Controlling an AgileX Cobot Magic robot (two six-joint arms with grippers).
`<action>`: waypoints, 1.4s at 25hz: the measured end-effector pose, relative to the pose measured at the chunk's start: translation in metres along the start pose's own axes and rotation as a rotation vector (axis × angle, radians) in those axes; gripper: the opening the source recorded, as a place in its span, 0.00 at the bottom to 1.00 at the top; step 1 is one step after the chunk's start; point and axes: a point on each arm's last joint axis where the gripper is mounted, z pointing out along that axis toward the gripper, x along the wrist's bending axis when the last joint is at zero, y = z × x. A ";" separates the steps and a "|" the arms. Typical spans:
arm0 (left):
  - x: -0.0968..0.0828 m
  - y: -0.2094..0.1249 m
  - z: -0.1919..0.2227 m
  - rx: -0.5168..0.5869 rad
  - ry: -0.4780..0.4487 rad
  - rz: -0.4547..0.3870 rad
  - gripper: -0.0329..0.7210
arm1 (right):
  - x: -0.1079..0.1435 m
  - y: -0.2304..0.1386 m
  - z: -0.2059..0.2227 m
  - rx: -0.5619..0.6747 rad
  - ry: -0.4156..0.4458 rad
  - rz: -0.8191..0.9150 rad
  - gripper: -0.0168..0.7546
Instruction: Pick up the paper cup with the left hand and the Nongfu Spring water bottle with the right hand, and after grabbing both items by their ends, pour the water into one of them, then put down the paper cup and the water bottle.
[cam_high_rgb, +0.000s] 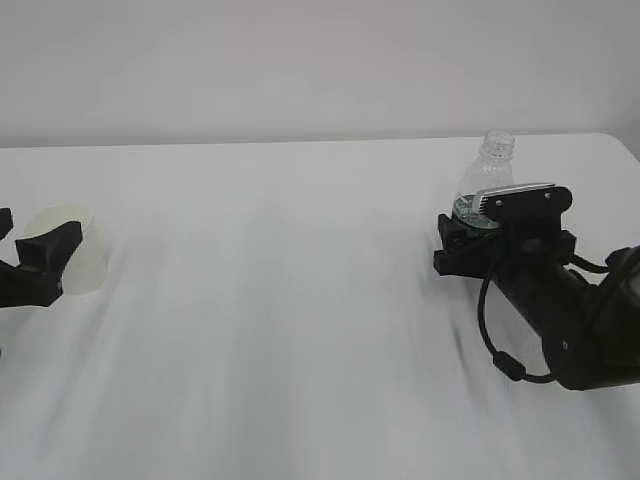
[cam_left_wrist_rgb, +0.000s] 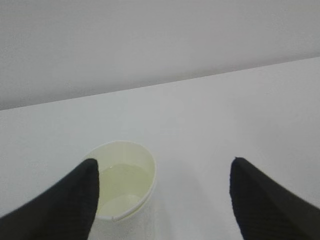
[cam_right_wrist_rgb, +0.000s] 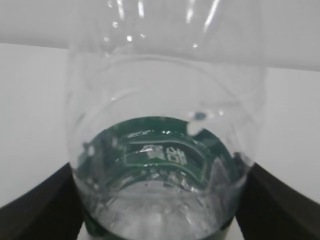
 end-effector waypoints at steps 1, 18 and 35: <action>0.000 0.000 0.000 0.000 0.000 0.000 0.82 | 0.000 0.000 -0.002 0.003 0.000 0.005 0.86; 0.000 0.023 -0.008 -0.095 0.003 0.009 0.82 | -0.004 0.008 -0.035 0.029 0.025 0.037 0.86; 0.000 0.051 -0.026 -0.134 0.013 0.025 0.82 | -0.011 0.034 -0.072 -0.013 0.032 0.043 0.86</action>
